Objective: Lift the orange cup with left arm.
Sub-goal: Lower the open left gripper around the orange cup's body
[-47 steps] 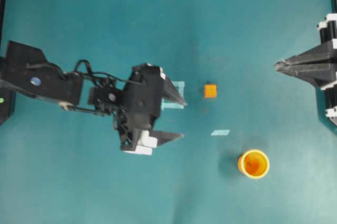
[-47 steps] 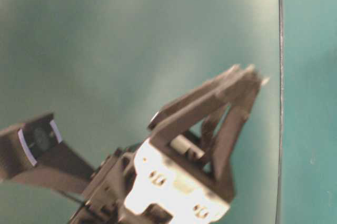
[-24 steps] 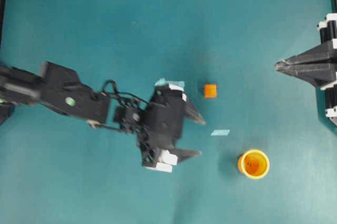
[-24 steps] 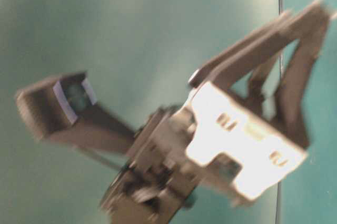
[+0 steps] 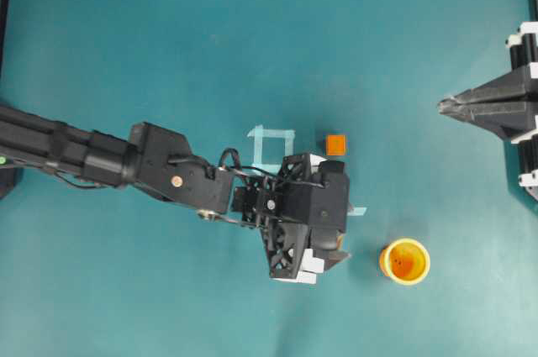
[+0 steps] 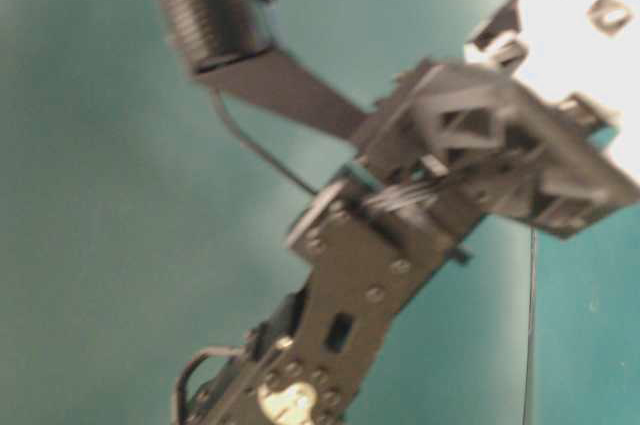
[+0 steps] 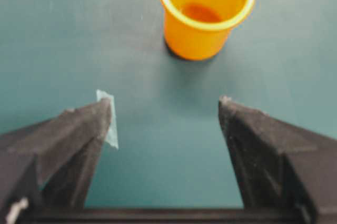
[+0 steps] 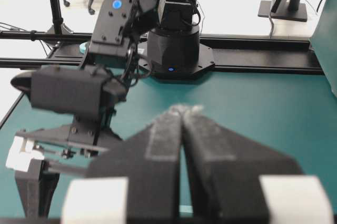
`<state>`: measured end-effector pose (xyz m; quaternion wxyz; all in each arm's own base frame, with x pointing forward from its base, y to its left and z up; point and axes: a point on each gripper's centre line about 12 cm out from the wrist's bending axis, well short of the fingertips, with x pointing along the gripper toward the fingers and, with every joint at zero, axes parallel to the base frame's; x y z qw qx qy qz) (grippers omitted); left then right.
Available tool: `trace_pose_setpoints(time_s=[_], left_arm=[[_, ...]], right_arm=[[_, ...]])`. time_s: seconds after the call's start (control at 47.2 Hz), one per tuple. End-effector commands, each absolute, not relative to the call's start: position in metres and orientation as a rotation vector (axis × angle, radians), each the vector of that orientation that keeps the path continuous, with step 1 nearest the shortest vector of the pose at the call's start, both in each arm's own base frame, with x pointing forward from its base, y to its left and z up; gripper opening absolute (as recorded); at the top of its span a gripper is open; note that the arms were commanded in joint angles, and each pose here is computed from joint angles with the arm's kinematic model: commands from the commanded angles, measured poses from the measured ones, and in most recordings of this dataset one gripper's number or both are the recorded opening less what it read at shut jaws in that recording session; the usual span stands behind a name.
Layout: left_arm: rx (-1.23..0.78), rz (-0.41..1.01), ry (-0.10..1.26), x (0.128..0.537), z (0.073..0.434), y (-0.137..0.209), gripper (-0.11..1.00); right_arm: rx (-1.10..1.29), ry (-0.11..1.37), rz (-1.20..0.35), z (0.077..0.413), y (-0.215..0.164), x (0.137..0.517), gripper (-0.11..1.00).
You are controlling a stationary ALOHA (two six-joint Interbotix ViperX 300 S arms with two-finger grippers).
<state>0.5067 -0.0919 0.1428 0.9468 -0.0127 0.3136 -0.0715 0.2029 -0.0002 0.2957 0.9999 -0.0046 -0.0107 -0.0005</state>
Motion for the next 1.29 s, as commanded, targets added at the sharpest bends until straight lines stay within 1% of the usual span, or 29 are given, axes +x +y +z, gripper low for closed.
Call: trace_pose_setpoints(time_s=[0.0,0.573,1.272], left_arm=[[-0.033,-0.157,0.595,0.515,0.158,-0.099,0.79],[-0.02,-0.194,0.607,0.541,0.146,-0.127,0.79],[-0.025,-0.185,0.587,0.568,0.135,-0.126,0.79]], right_arm=[[-0.009,-0.048,-0.001,0.306,0.0,0.206,0.0],[-0.005,-0.038,-0.003,0.304,-0.001,0.207,0.0],[-0.005,-0.02,-0.003,0.301,-0.001,0.211,0.0]])
